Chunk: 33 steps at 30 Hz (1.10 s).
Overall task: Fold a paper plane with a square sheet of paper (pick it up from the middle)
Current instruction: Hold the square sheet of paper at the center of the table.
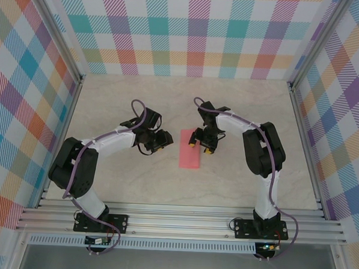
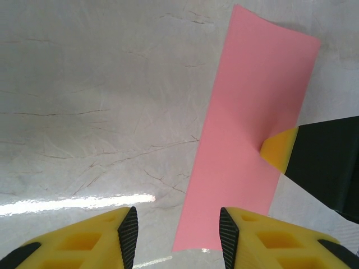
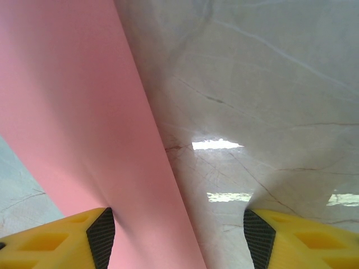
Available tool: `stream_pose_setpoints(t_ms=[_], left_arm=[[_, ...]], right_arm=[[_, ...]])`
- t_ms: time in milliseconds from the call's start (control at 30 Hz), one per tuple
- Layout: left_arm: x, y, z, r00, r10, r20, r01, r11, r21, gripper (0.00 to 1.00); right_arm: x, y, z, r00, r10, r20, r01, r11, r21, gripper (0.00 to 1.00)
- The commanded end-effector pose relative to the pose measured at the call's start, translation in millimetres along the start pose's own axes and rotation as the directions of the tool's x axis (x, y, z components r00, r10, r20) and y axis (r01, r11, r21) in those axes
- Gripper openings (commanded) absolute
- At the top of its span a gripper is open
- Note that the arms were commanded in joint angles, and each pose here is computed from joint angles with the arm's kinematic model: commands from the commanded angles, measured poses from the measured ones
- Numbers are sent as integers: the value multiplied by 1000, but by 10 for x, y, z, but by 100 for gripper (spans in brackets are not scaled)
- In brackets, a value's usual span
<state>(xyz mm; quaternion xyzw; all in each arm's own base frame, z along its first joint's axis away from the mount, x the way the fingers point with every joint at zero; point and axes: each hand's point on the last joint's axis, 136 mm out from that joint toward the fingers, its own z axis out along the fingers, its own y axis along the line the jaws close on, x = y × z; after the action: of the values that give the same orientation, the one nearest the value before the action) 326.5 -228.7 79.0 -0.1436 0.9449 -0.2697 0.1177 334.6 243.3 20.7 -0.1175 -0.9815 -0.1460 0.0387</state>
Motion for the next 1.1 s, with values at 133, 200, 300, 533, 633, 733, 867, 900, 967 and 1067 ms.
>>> stream_pose_setpoints(t_ms=[133, 200, 300, 533, 633, 733, 867, 900, 967, 1067], left_arm=[[61, -29, -57, 1000, 16, -1, -16, 1000, 12, 44], [64, -42, -54, 1000, 17, -4, -17, 1000, 18, 43], [71, -73, -30, 1000, 17, -13, -17, 999, 36, 41], [66, -179, 106, 999, 11, -40, -8, 998, 62, 13], [55, -213, 165, 999, 8, -43, -6, 998, 56, 11], [50, -265, 229, 999, 11, -51, -9, 998, 54, 11], [54, -345, 312, 998, 15, -58, -11, 998, 65, 10], [39, -386, 328, 998, 19, -52, -15, 997, 77, 10], [43, -398, 364, 998, 14, -55, -9, 997, 77, 10], [46, -414, 396, 998, 14, -58, -10, 997, 81, 10]], right_arm=[[55, -248, 320, 999, 27, -36, -23, 994, 103, 66], [59, -264, 332, 999, 28, -37, -23, 994, 110, 66], [60, -289, 337, 999, 26, -36, -22, 993, 120, 66], [81, -365, 373, 999, 35, -35, -30, 989, 148, 65], [85, -372, 378, 999, 39, -34, -33, 988, 148, 65], [94, -393, 399, 998, 48, -34, -42, 988, 152, 65], [93, -403, 408, 998, 63, -29, -58, 986, 154, 65], [90, -399, 406, 997, 66, -27, -61, 986, 152, 65], [93, -400, 421, 997, 72, -27, -67, 986, 150, 65], [100, -411, 438, 997, 76, -27, -71, 986, 151, 64]])
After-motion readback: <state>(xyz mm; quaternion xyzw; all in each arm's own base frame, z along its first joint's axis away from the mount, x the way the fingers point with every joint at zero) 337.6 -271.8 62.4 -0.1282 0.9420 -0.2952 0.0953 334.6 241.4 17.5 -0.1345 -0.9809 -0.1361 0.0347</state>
